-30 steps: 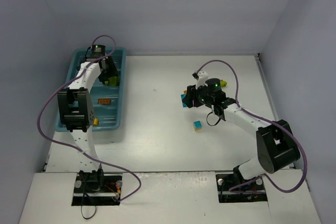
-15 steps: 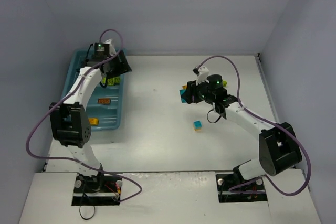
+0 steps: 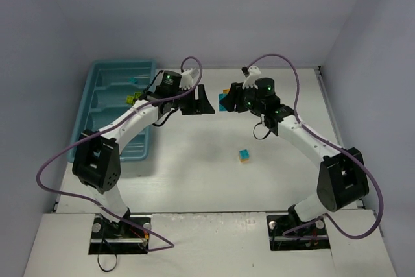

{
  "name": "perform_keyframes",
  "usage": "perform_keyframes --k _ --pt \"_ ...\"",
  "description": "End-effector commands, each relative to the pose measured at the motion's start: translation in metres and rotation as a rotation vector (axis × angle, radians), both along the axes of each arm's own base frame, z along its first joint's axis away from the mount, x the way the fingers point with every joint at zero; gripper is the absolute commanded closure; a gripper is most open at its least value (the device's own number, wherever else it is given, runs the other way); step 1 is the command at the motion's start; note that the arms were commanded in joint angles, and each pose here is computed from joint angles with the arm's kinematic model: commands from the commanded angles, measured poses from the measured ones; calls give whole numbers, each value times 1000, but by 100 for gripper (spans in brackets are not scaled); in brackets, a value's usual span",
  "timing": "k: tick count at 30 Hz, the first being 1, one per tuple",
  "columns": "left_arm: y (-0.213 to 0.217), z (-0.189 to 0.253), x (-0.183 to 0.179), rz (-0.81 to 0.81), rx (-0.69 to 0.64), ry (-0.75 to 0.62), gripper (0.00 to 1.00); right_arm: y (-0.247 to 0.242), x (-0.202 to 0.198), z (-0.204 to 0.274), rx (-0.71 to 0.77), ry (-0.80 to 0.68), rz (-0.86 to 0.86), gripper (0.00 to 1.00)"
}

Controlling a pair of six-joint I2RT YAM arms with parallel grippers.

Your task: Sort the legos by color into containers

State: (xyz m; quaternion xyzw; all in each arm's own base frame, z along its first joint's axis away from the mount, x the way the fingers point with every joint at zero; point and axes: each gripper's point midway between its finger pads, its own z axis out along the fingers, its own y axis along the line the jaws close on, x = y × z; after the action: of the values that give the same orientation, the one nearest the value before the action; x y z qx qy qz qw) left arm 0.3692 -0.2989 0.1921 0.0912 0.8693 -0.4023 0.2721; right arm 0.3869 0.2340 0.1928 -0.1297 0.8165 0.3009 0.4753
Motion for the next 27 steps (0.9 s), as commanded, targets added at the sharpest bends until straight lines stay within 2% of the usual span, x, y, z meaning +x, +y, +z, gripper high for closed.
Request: perform_keyframes --k 1,8,17,27 --pt "-4 46 14 -19 -72 -175 39 3 20 36 89 -16 -76 100" --pt "-20 58 15 -51 -117 -217 39 7 26 37 167 94 -146 100" --pt "-35 69 23 -33 -213 -206 39 3 25 20 184 160 -208 100" --pt "-53 57 27 -19 -195 -188 39 5 25 18 206 184 -225 100"
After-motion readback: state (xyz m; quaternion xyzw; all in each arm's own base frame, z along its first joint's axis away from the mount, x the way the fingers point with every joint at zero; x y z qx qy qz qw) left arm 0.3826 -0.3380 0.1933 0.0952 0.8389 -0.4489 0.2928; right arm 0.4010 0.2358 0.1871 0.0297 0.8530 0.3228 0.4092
